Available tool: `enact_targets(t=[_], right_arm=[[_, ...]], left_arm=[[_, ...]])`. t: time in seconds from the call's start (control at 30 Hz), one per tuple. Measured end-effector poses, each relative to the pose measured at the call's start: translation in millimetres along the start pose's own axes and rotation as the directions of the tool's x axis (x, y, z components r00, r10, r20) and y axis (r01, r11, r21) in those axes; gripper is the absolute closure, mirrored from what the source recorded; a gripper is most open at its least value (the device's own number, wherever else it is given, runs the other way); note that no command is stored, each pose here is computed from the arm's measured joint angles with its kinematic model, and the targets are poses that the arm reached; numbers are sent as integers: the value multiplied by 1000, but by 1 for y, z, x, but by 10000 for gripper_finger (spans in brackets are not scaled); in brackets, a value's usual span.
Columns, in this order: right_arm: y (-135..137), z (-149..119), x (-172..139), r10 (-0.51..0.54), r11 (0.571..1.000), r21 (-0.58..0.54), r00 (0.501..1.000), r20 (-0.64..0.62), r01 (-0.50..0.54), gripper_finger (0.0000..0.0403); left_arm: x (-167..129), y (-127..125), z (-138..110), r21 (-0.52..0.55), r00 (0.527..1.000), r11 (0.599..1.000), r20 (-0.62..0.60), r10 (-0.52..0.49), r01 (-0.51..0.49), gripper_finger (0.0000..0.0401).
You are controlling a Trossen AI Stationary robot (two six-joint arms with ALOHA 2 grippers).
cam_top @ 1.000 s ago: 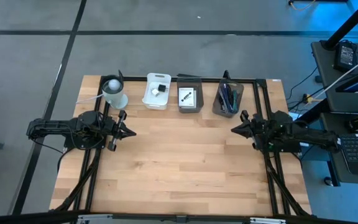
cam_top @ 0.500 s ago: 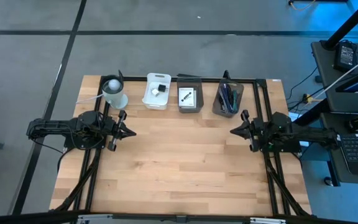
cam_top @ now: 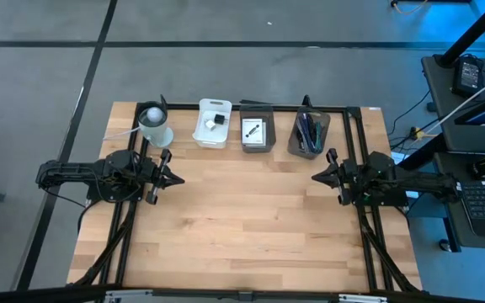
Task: Pick and place items into bin
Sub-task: Return to Home Position
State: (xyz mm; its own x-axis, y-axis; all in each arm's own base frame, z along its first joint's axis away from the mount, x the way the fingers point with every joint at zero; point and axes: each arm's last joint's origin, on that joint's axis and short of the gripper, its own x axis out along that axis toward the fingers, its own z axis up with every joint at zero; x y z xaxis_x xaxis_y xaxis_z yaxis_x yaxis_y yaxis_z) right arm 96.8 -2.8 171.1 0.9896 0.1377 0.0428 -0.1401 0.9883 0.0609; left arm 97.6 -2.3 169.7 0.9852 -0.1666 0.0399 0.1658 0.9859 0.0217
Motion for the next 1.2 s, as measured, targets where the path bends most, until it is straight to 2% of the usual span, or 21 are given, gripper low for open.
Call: enact_targets(t=[1.2], right_arm=[[0, 0, 0, 0, 1000, -1, 1000, 0, 0, 389]], left_arm=[[0, 0, 0, 0, 1000, 1000, 0, 0, 0, 399]])
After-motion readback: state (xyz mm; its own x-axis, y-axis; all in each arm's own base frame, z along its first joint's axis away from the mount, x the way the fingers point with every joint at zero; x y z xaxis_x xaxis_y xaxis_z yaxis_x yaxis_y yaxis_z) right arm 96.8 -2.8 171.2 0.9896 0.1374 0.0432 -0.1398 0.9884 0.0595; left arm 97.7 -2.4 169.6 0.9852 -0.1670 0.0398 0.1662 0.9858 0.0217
